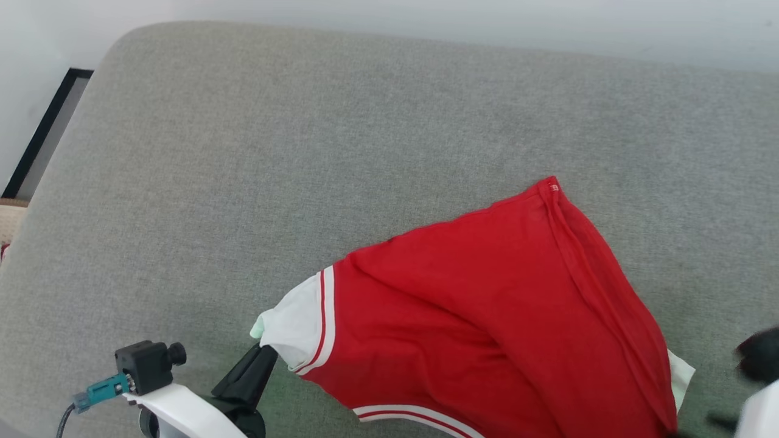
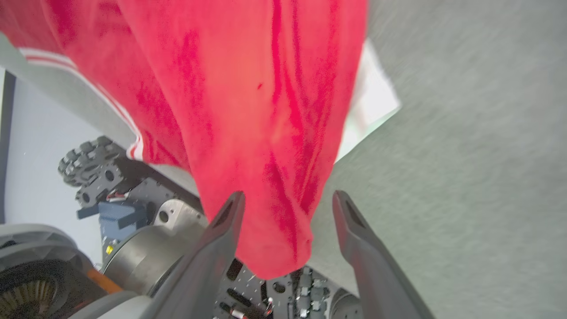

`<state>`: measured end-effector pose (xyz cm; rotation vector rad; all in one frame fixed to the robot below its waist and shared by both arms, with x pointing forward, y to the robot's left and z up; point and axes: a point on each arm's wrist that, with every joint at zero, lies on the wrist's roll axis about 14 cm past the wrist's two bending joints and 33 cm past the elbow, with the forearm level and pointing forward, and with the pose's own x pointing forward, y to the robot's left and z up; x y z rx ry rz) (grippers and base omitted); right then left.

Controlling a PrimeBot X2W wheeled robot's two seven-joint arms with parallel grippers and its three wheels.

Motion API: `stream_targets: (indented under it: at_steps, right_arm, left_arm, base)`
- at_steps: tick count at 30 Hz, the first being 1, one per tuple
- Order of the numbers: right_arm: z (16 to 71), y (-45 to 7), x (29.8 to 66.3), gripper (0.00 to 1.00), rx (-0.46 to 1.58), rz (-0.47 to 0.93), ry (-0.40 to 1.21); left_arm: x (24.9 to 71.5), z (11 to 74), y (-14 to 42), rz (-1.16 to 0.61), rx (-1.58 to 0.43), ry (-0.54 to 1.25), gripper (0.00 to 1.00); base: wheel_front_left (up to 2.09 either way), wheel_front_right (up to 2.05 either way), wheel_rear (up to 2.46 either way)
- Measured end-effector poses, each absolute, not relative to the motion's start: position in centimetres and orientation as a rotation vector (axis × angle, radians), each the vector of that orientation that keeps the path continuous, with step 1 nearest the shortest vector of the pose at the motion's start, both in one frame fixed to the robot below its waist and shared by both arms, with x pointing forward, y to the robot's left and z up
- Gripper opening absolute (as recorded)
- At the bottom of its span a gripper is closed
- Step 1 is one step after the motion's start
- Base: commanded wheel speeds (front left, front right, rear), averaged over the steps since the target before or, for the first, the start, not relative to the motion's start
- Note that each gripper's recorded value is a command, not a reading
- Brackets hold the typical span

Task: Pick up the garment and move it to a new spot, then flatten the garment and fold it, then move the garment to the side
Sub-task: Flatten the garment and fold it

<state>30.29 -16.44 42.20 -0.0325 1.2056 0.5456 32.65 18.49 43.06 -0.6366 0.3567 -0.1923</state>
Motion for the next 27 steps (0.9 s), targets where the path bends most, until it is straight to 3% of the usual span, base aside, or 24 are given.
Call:
stream_targets:
  at_steps: [6,8,13,18,27]
  right_arm:
    - [47.5,-18.4,38.8,1.0,-0.108,0.47,0.956]
    - [49.4,-17.8,42.2,1.0,-0.124,0.462,0.84]
    - [49.9,-14.7,47.1,1.0,-0.194,0.523,0.733]
    - [46.4,-10.1,50.4,1.0,-0.271,0.628,0.758]
    - [38.8,-6.3,51.0,1.0,-0.361,0.761,0.959]
  left_arm:
    - [33.1,43.0,18.1,-0.189,-0.647,0.354,0.0]
    - [33.4,43.0,18.0,-0.187,-0.653,0.351,0.0]
    - [34.2,42.7,17.7,-0.182,-0.662,0.356,0.0]
    - [35.1,41.9,17.3,-0.171,-0.674,0.371,0.0]
    - [35.4,40.6,17.7,-0.121,-0.681,0.401,0.0]
  base:
    - [0.0,0.0,0.0]
    - [0.0,0.0,0.0]
    - [0.0,0.0,0.0]
    - [0.0,0.0,0.0]
    - [0.0,0.0,0.0]
